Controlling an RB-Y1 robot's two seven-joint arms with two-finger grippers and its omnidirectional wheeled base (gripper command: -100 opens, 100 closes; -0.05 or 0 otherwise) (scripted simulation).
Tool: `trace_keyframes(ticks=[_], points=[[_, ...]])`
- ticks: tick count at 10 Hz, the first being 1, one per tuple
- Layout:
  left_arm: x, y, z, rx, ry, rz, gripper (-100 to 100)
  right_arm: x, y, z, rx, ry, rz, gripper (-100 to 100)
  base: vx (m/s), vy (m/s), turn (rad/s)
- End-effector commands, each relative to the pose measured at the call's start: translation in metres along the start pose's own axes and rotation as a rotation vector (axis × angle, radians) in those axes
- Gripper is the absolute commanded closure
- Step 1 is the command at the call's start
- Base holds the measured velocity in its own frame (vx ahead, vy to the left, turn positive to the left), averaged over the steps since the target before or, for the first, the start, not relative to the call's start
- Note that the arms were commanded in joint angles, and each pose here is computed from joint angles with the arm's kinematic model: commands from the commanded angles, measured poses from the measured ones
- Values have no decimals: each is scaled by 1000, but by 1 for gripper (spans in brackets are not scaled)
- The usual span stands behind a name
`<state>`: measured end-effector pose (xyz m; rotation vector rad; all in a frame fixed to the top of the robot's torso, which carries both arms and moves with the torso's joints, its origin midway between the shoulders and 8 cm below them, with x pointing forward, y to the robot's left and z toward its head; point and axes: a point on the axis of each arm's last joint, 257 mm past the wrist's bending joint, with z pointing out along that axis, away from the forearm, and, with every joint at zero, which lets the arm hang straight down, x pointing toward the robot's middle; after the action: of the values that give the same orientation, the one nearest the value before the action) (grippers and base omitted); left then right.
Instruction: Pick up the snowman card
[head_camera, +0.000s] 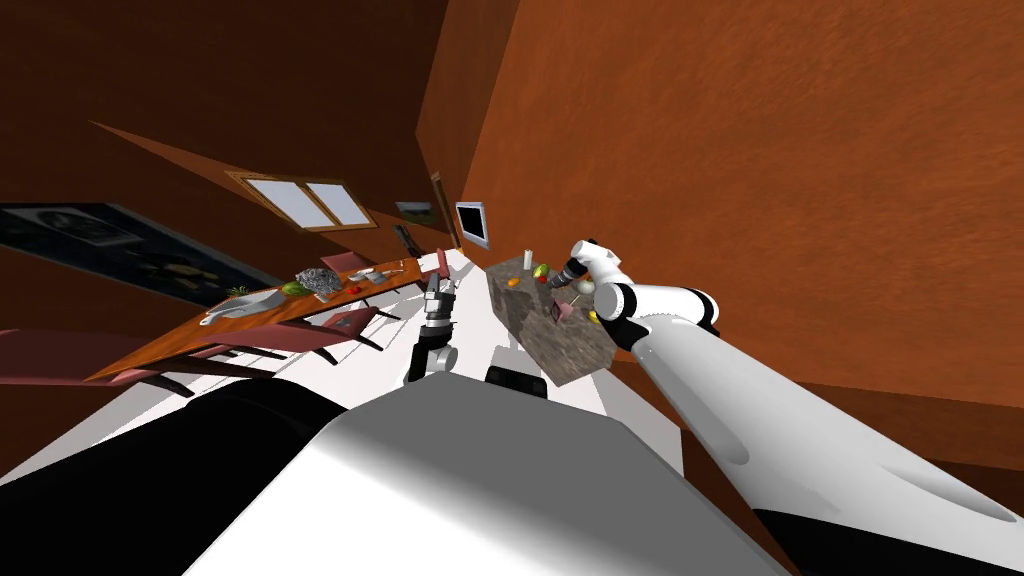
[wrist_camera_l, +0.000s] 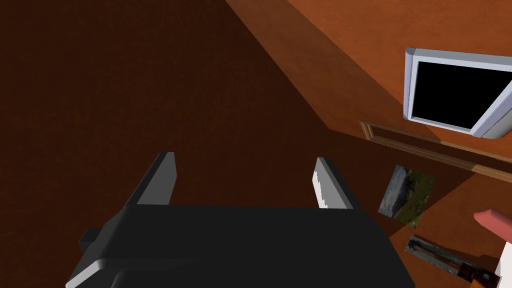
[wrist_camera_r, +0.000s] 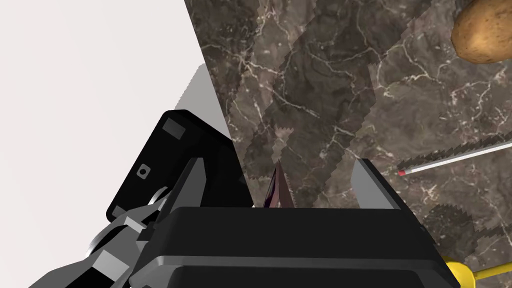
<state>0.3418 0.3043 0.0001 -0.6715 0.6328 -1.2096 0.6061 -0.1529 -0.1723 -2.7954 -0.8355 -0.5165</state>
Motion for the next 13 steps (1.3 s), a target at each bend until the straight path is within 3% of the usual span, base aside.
trace_keyframes(ticks=[1,5,9,10,12,13], points=[[0,0,0,0,0,0,0,-4,-3,2,11,-15,6,-100,5,-13,22],[0,0,0,0,0,0,0,-32,-26,3,95,-120,55,-100,11,-31,-106],[0,0,0,0,0,0,0,-42,-31,5,115,-149,69,-100,6,-14,-35],[0,0,0,0,0,0,0,-59,-38,10,144,-200,91,-100,9,-17,-98],[0,0,0,0,0,0,0,-58,-37,12,140,-192,87,-100,2,-14,-19],[0,0,0,0,0,0,0,-58,-37,12,141,-195,89,0,0,0,0]])
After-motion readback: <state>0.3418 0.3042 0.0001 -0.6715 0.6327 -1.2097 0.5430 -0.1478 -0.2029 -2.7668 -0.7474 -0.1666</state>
